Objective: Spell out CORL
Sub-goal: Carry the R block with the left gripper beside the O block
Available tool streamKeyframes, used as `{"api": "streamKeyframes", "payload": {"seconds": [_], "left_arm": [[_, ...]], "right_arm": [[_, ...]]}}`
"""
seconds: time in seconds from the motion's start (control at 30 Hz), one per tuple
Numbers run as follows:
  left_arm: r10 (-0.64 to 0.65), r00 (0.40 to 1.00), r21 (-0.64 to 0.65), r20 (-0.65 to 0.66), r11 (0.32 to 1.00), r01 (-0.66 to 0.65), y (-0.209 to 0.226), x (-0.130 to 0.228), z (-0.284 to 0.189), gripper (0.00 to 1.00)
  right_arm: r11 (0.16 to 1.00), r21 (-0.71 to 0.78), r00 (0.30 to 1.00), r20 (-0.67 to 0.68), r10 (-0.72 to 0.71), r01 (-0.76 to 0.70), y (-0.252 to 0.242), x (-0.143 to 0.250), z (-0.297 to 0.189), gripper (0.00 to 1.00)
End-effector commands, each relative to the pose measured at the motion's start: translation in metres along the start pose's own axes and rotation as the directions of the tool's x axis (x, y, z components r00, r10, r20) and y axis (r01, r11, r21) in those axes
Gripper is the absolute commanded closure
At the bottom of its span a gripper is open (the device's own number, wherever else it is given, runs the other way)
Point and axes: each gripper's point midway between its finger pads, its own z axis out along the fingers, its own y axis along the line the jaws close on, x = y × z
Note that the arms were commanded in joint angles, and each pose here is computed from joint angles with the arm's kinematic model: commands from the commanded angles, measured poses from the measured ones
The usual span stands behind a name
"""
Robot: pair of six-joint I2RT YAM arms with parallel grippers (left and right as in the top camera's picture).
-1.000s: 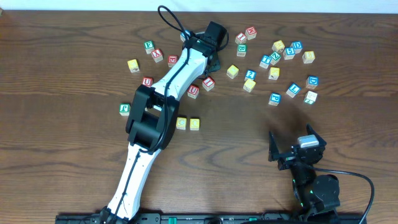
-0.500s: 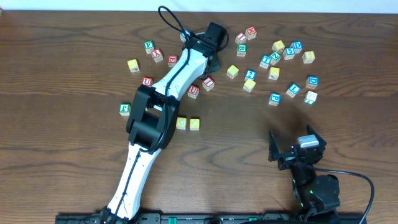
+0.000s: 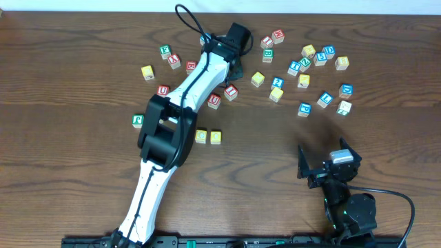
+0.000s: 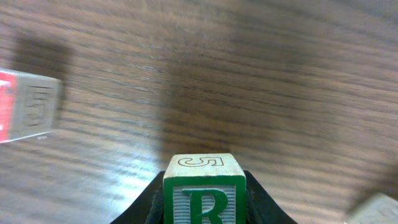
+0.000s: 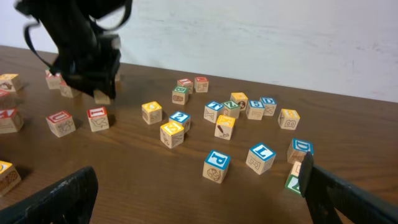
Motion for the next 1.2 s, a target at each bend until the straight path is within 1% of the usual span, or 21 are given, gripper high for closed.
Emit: {"api": "streamKeyframes", "payload": {"seconds": [0.0, 0.07, 0.13, 0.2, 0.3, 0.4, 0.47, 0.57, 0.73, 0.83, 0.97, 1.07, 1.1, 1.13, 1.17], "left_arm": [[0.069, 0.993, 0.043, 0.091, 0.996, -0.073, -0.002, -0.027, -0.072, 0.81], [0.097, 0.991, 0.039, 0.089, 0.994, -0.101, 0.006, -0.027, -0.106, 0.81], [0.108, 0.992, 0.03, 0.072, 0.993, -0.11, 0.013, -0.021, -0.128, 0.81], [0.141, 0.989, 0.018, 0.046, 0.99, -0.142, 0.02, -0.011, -0.15, 0.92], [0.212, 0.977, -0.003, 0.005, 0.977, -0.212, 0.023, 0.008, -0.171, 0.92], [0.26, 0.965, -0.044, -0.028, 0.964, -0.261, 0.023, 0.026, -0.181, 0.92], [0.303, 0.952, -0.041, -0.046, 0.952, -0.305, 0.013, 0.042, -0.188, 0.92], [0.324, 0.946, -0.062, -0.026, 0.944, -0.325, 0.0, 0.054, -0.198, 0.92], [0.39, 0.921, -0.033, -0.014, 0.92, -0.39, -0.02, 0.08, -0.214, 0.92], [0.411, 0.911, -0.037, -0.036, 0.91, -0.412, -0.012, 0.095, -0.219, 0.92], [0.406, 0.913, -0.039, -0.035, 0.912, -0.408, 0.014, 0.114, -0.222, 0.92], [0.362, 0.932, -0.009, 0.002, 0.932, -0.362, 0.032, 0.129, -0.226, 0.92], [0.342, 0.94, 0.041, 0.01, 0.939, -0.342, 0.033, 0.138, -0.228, 0.92], [0.325, 0.945, 0.132, 0.022, 0.936, -0.325, 0.03, 0.15, -0.231, 0.93], [0.303, 0.953, 0.178, 0.03, 0.936, -0.303, 0.028, 0.156, -0.232, 0.92]], "right_arm": [[1.0, 0.007, 1.0, 0.0, -0.012, 0.012, -0.002, 0.0, 0.0, 0.01], [1.0, 0.007, 1.0, 0.0, -0.012, 0.012, -0.002, 0.0, 0.0, 0.01], [1.0, 0.007, 1.0, 0.0, -0.012, 0.012, -0.002, 0.0, 0.0, 0.01], [1.0, 0.007, 1.0, 0.0, -0.012, 0.012, -0.002, 0.0, 0.0, 0.01], [1.0, 0.007, 1.0, 0.0, -0.012, 0.012, -0.002, 0.0, 0.0, 0.01], [1.0, 0.007, 1.0, 0.0, -0.012, 0.012, -0.002, 0.0, 0.0, 0.01], [1.0, 0.007, 1.0, 0.0, -0.011, 0.011, -0.002, 0.0, 0.0, 0.01], [1.0, 0.007, 1.0, 0.0, -0.012, 0.012, -0.002, 0.0, 0.0, 0.01], [1.0, 0.007, 1.0, 0.0, -0.012, 0.012, -0.002, 0.0, 0.0, 0.01], [1.0, 0.007, 1.0, 0.0, -0.012, 0.012, -0.002, 0.0, 0.0, 0.01], [1.0, 0.007, 1.0, 0.0, -0.012, 0.012, -0.002, 0.0, 0.0, 0.01], [1.0, 0.007, 1.0, 0.0, -0.012, 0.012, -0.002, 0.0, 0.0, 0.01], [1.0, 0.007, 1.0, 0.0, -0.011, 0.011, -0.002, 0.0, 0.0, 0.01], [1.0, 0.007, 1.0, 0.0, -0.012, 0.012, -0.002, 0.0, 0.0, 0.01], [1.0, 0.007, 1.0, 0.0, -0.012, 0.012, -0.002, 0.0, 0.0, 0.01]]}}
